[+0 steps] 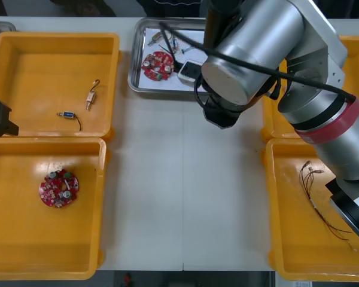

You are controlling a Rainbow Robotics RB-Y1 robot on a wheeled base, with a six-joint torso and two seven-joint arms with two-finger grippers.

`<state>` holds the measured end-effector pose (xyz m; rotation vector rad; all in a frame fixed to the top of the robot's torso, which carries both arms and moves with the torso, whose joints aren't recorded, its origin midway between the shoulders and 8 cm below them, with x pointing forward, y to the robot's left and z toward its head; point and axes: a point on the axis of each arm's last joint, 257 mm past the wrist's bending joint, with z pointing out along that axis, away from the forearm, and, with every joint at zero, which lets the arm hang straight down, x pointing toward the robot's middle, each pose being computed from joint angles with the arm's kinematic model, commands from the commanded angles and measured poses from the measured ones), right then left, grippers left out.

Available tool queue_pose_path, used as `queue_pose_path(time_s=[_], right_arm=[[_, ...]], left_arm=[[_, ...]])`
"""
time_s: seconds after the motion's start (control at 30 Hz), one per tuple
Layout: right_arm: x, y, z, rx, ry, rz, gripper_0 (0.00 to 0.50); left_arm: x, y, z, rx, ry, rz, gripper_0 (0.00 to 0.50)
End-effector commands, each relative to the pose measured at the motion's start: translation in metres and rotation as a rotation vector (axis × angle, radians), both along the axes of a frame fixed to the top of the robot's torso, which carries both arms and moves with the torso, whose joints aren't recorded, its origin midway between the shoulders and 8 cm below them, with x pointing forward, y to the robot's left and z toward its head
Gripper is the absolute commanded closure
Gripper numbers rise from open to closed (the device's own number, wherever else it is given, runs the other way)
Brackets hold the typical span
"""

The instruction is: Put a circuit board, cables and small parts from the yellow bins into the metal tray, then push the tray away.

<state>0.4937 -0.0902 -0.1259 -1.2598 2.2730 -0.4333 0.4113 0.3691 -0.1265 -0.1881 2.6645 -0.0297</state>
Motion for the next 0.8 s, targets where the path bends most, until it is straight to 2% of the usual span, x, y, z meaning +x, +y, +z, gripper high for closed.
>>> queue_pose_path(time_s=[0.03, 0.23, 0.4, 0.5, 0.7, 0.8], right_arm=[[0.005, -0.021, 0.022, 0.137, -0.035, -0.121, 0.000], [0.007, -0.053, 0.026, 0.272, -0.039, -0.281, 0.000], [0.002, -0.076, 0.027, 0.387, -0.009, -0.398, 0.000], [0.001, -0.094, 0.034, 0.470, -0.009, -0.486, 0.000], [-0.008, -0.135, 0.033, 0.533, -0.037, -0.617, 0.000], [-0.017, -0.158, 0.023, 0.561, -0.019, -0.693, 0.000]], left_arm=[[-0.006, 0.016, 0.010, 0.068, -0.009, -0.056, 0.000], [-0.006, 0.016, 0.010, 0.068, -0.009, -0.056, 0.000], [-0.006, 0.016, 0.010, 0.068, -0.009, -0.056, 0.000], [-0.006, 0.016, 0.010, 0.068, -0.009, -0.056, 0.000], [-0.006, 0.016, 0.010, 0.068, -0.009, -0.056, 0.000], [-0.006, 0.016, 0.010, 0.068, -0.009, -0.056, 0.000]])
